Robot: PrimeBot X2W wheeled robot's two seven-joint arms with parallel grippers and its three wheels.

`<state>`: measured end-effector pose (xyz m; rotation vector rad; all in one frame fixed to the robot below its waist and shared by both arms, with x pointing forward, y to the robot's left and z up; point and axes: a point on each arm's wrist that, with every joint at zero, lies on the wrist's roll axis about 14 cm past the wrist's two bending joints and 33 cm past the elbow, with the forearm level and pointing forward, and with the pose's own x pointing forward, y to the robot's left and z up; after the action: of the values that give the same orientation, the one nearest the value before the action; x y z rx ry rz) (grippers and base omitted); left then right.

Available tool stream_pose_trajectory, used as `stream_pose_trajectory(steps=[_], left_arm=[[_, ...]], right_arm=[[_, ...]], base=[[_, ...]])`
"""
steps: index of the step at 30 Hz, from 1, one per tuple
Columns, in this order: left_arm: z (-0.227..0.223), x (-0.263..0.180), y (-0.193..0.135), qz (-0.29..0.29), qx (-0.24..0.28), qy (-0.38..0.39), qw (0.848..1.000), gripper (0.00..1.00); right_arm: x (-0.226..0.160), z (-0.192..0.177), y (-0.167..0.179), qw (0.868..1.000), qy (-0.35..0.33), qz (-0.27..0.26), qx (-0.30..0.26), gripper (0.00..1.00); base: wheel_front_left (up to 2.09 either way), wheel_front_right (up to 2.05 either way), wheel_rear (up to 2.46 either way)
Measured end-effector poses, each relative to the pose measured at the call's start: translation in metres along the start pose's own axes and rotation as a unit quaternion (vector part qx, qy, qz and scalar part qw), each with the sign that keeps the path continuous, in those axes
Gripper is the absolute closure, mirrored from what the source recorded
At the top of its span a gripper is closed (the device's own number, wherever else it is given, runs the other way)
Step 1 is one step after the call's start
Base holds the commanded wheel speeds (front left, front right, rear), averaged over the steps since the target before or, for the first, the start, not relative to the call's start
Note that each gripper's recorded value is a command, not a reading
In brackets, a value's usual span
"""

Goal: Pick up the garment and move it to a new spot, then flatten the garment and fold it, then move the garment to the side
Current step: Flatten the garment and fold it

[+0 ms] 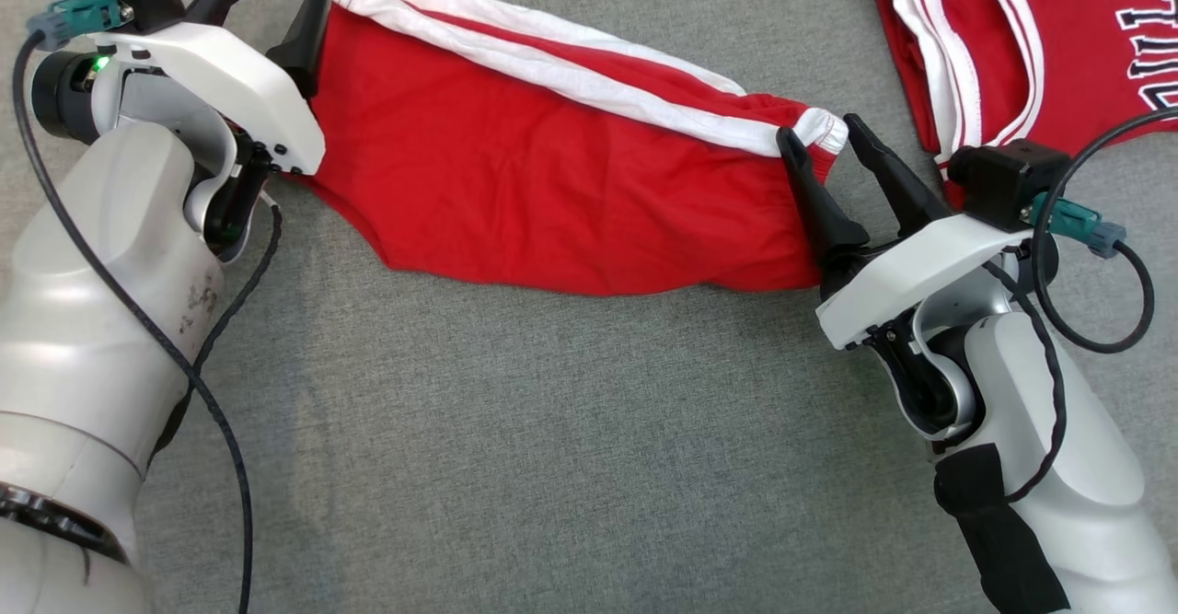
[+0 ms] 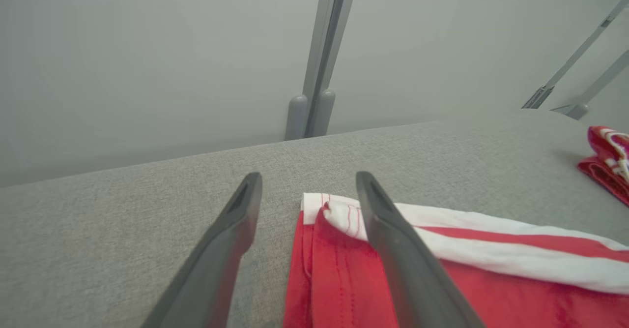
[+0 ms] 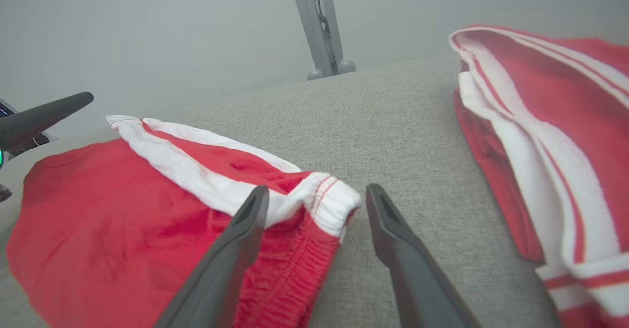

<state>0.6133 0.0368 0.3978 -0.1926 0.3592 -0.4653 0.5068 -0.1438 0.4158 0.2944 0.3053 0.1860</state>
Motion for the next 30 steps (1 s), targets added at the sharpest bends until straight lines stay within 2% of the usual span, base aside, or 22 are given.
stream_pose_trajectory(steps=[8,11,18,20,23,24,30], left_arm=[[0.026,-0.016,0.0,-0.01,0.01,-0.013,1.0,0.0],[0.028,-0.025,0.006,-0.01,0.013,0.002,1.0,0.0],[0.037,-0.041,0.007,-0.026,0.003,0.053,0.998,0.0],[0.025,-0.046,-0.004,-0.045,-0.032,0.102,0.993,0.0],[0.012,-0.055,-0.012,-0.069,-0.044,0.173,0.982,0.0],[0.003,-0.061,-0.007,-0.072,-0.049,0.219,0.972,0.0],[-0.006,-0.06,-0.003,-0.087,-0.05,0.293,0.951,0.0]], right_arm=[[-0.013,0.024,0.001,0.999,-0.036,-0.001,0.009,0.0],[-0.021,0.028,0.001,0.999,-0.042,0.0,0.023,0.0],[-0.039,0.037,-0.009,0.999,-0.046,-0.011,0.013,0.0],[-0.045,0.041,-0.012,0.999,-0.05,-0.013,0.009,0.0],[-0.053,0.043,-0.012,0.999,-0.05,-0.014,0.007,0.0],[-0.058,0.047,-0.011,0.998,-0.054,-0.012,0.005,0.0],[-0.073,0.046,-0.014,0.998,-0.052,-0.022,0.002,0.0]], base=[[0.0,0.0,0.0],[0.0,0.0,0.0],[0.0,0.0,0.0],[0.0,0.0,0.0],[0.0,0.0,0.0],[0.0,0.0,0.0],[0.0,0.0,0.0]])
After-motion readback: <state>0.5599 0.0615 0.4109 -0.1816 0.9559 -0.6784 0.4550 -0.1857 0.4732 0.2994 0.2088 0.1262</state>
